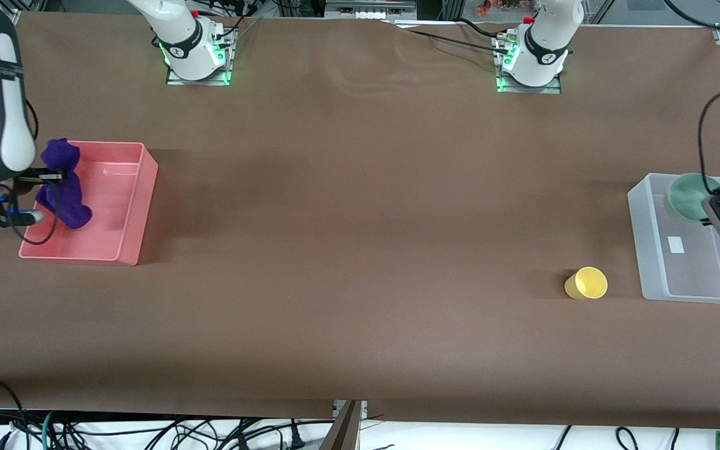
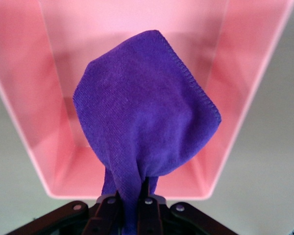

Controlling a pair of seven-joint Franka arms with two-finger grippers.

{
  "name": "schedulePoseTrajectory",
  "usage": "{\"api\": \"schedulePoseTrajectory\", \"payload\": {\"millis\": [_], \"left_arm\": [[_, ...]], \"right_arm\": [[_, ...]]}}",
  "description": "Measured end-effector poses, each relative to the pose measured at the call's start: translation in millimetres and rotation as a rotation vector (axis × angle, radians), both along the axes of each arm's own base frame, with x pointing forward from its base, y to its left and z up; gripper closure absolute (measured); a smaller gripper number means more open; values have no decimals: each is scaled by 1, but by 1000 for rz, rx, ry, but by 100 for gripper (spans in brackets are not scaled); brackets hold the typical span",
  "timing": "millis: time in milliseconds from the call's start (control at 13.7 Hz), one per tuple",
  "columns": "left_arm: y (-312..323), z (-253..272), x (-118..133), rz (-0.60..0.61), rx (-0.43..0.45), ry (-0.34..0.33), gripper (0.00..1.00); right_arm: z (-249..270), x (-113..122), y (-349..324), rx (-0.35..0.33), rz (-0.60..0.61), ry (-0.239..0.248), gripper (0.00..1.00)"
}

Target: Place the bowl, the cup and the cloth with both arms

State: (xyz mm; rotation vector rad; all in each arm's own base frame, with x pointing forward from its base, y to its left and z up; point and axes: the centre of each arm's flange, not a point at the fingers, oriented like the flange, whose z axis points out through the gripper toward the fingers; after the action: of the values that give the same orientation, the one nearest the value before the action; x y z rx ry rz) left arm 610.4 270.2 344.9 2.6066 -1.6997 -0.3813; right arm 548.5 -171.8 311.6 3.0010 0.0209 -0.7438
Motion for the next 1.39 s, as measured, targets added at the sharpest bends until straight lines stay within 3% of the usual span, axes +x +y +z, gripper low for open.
{"api": "schedulePoseTrajectory", "payload": {"millis": [146, 292, 438, 584, 730, 876, 949, 1169, 1388], "left_arm": [[45, -47, 0, 17, -31, 23, 97], [70, -90, 1, 27, -42, -5, 97], [79, -121, -1, 36, -53, -11, 97], [79, -131, -1, 36, -60, -8, 82], [76, -118, 9, 27, -55, -35, 61], [64, -75, 29, 5, -43, -99, 41], [48, -46, 38, 3, -43, -124, 30], [-20, 28, 56, 144, -52, -175, 1], [-77, 31, 69, 419, -110, -190, 0]], "right_arm": [[-15, -4, 2, -13, -15, -13, 89], [-19, -3, 3, -25, -29, -23, 85], [-14, 1, 3, -30, -26, -47, 69], [12, 15, 4, -30, -29, -95, 47], [59, 31, 13, 27, -67, -131, 26], [113, 48, 36, 100, -70, -183, 5], [134, 54, 53, 117, -42, -213, 0], [176, 61, 122, 142, 88, -261, 0], [229, 58, 159, 134, 171, -289, 0]]}}
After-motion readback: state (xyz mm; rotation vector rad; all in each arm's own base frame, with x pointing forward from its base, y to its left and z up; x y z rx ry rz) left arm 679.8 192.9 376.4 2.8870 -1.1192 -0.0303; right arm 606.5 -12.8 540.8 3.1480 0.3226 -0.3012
